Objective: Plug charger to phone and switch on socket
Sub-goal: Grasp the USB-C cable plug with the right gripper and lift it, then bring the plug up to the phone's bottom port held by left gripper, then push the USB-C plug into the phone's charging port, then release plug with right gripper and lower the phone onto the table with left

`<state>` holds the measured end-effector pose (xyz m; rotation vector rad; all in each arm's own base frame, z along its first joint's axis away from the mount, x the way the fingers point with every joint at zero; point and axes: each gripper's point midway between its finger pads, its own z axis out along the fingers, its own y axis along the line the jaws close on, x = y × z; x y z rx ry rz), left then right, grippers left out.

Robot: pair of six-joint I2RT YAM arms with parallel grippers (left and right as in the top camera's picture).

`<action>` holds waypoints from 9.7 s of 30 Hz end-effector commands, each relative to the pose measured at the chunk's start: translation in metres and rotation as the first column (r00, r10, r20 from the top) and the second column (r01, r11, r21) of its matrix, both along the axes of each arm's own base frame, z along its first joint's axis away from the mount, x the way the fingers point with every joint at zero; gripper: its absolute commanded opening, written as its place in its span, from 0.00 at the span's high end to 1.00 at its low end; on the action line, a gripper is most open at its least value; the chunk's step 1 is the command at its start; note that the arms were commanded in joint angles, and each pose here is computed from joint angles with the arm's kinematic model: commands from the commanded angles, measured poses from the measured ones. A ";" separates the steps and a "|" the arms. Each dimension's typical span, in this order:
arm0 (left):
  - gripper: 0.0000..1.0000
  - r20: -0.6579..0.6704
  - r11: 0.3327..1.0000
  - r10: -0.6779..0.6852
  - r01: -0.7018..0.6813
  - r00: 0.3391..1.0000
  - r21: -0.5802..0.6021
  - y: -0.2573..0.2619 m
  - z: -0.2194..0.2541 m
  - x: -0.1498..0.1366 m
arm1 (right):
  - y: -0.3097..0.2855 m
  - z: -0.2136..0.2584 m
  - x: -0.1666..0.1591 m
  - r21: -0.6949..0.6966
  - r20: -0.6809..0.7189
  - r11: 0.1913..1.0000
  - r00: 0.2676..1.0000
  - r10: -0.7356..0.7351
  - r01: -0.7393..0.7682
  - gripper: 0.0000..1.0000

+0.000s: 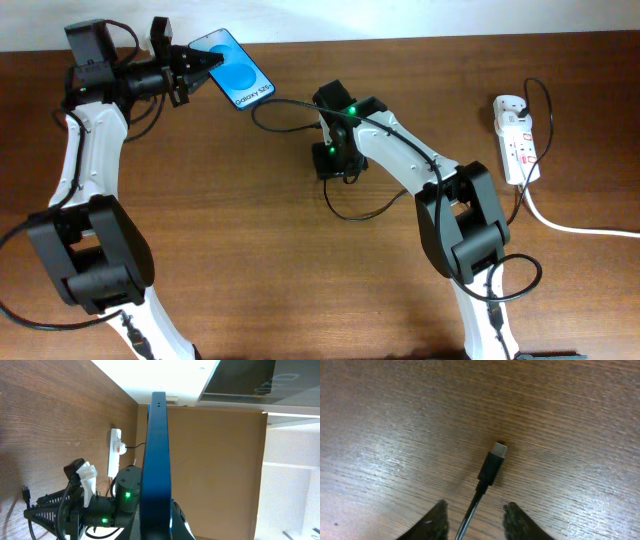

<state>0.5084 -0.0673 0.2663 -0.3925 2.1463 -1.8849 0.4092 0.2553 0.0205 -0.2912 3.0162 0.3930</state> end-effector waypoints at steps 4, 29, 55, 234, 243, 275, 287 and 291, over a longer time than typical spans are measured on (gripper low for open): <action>1.00 0.039 0.999 -0.041 0.041 0.998 -0.017 -0.004 0.011 -0.005 | -0.002 -0.006 0.009 -0.009 0.015 1.000 1.000 0.002 -0.002 0.65; 1.00 0.113 0.988 -0.135 0.142 0.984 -0.061 -0.009 0.027 -0.018 | 0.003 0.129 -0.033 0.436 0.079 0.855 0.958 0.275 -0.281 0.96; 1.00 0.262 0.985 -0.168 0.174 0.950 0.002 -0.022 0.028 -0.018 | 0.000 0.239 -0.047 0.586 0.254 0.748 0.947 0.197 -0.313 0.95; 1.00 0.280 0.870 -0.221 0.059 0.934 0.490 -0.063 -0.105 0.003 | -0.120 0.233 -0.027 0.318 0.343 0.947 0.926 -0.159 0.045 0.63; 1.00 0.165 0.740 -0.268 0.093 0.949 0.667 -0.041 -0.146 -0.014 | -0.123 0.229 -0.029 0.299 0.331 0.952 0.929 -0.163 0.060 0.63; 0.79 -0.131 0.667 -0.234 0.257 0.963 0.699 -0.026 -0.235 -0.040 | -0.138 0.220 -0.030 0.219 0.326 0.969 0.928 -0.181 0.113 0.62; 0.61 -0.136 0.664 -0.233 0.260 0.963 0.701 -0.026 -0.235 -0.041 | -0.140 0.218 -0.031 0.208 0.322 0.971 0.929 -0.183 0.119 0.62; 0.63 -0.137 0.654 -0.227 0.255 0.964 0.712 -0.023 -0.236 -0.040 | -0.141 0.218 -0.030 0.205 0.324 0.971 0.928 -0.184 0.121 0.62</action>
